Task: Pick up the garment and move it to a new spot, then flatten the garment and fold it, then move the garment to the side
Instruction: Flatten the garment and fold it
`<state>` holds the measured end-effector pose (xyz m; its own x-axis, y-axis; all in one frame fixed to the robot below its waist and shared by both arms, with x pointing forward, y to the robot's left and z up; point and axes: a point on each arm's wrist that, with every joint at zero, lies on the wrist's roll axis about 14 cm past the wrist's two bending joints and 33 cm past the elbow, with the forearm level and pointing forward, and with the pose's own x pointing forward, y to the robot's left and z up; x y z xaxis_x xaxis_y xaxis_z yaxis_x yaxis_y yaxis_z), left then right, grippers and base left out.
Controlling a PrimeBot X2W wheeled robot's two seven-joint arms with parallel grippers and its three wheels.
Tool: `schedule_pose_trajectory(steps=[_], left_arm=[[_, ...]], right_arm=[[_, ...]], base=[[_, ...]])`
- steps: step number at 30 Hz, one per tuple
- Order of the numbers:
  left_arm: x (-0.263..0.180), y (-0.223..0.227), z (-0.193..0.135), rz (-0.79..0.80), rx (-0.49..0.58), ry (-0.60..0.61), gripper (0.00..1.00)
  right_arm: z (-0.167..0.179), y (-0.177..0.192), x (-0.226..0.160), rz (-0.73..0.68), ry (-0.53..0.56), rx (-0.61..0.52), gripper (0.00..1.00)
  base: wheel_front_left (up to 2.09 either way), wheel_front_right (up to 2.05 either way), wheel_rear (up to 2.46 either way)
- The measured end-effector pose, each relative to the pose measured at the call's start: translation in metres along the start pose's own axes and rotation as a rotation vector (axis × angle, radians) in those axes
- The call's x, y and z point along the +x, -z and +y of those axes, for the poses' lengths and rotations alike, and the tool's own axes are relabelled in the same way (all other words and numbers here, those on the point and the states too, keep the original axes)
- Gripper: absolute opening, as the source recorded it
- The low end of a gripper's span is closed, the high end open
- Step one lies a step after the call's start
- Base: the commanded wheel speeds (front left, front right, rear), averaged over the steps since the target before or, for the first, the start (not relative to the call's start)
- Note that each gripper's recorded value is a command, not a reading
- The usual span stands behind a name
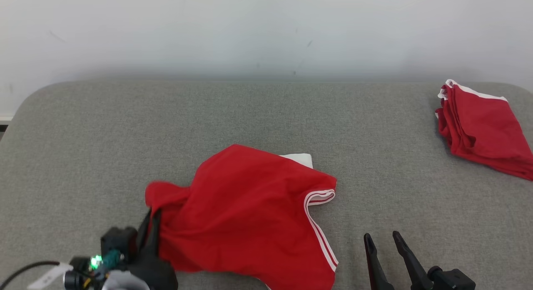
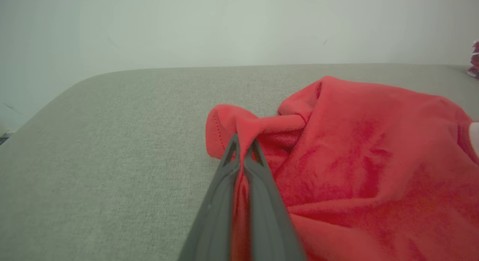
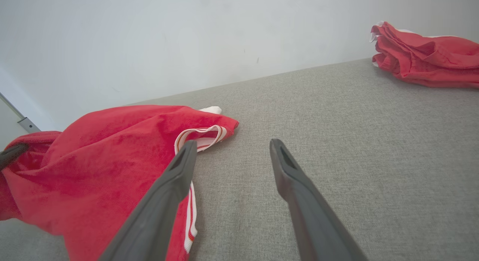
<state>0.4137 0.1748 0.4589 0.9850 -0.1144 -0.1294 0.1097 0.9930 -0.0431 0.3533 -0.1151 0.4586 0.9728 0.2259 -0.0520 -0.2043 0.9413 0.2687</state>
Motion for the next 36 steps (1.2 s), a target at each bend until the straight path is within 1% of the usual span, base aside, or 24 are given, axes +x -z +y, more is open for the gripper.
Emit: schedule_pose_trajectory(steps=[3,4,5,6,12,17,22,26,30,33,34,35,36], left_arm=[[-0.015,0.023,0.002,0.056,-0.032,-0.014,0.00],[-0.017,0.025,0.002,0.060,-0.042,-0.017,0.03],[-0.018,0.024,0.002,0.056,-0.045,-0.015,0.49],[-0.018,0.019,0.002,0.040,-0.054,-0.020,1.00],[-0.025,-0.017,0.008,-0.093,-0.053,-0.047,1.00],[-0.047,-0.027,0.021,-0.148,-0.048,-0.098,1.00],[-0.069,-0.018,0.033,-0.144,-0.060,-0.161,1.00],[-0.082,-0.009,0.038,-0.127,-0.072,-0.195,1.00],[-0.088,-0.005,0.038,-0.118,-0.071,-0.203,1.00],[-0.093,-0.002,0.044,-0.114,-0.079,-0.227,1.00],[-0.094,-0.001,0.045,-0.111,-0.080,-0.231,1.00],[-0.095,0.000,0.046,-0.109,-0.082,-0.235,1.00],[-0.096,0.001,0.046,-0.109,-0.083,-0.234,1.00]], right_arm=[[0.001,0.001,0.000,0.003,-0.002,0.005,1.00],[0.001,0.001,0.001,0.004,-0.002,0.005,1.00],[0.001,0.002,0.001,0.005,-0.004,0.007,1.00],[0.002,0.002,0.001,0.007,-0.007,0.007,1.00],[0.016,0.007,0.011,0.026,-0.054,0.002,1.00],[0.029,0.016,0.025,0.060,-0.104,-0.015,1.00],[0.043,0.025,0.043,0.101,-0.161,-0.058,1.00],[0.050,0.046,0.053,0.183,-0.199,-0.105,1.00],[0.050,0.060,0.061,0.245,-0.211,-0.148,1.00],[0.044,0.073,0.066,0.308,-0.207,-0.179,1.00],[0.043,0.077,0.066,0.329,-0.205,-0.186,0.57],[0.043,0.081,0.066,0.344,-0.209,-0.192,0.00],[0.045,0.080,0.068,0.345,-0.215,-0.194,0.00]], base=[[0.00,0.00,0.00],[0.00,0.00,0.00],[0.00,0.00,0.00],[0.00,0.00,0.00],[0.00,0.00,0.00],[0.00,0.00,0.00],[0.00,0.00,0.00],[0.00,0.00,0.00],[0.00,0.00,0.00],[0.00,0.00,0.00],[0.00,0.00,0.00],[0.00,0.00,0.00],[0.00,0.00,0.00]])
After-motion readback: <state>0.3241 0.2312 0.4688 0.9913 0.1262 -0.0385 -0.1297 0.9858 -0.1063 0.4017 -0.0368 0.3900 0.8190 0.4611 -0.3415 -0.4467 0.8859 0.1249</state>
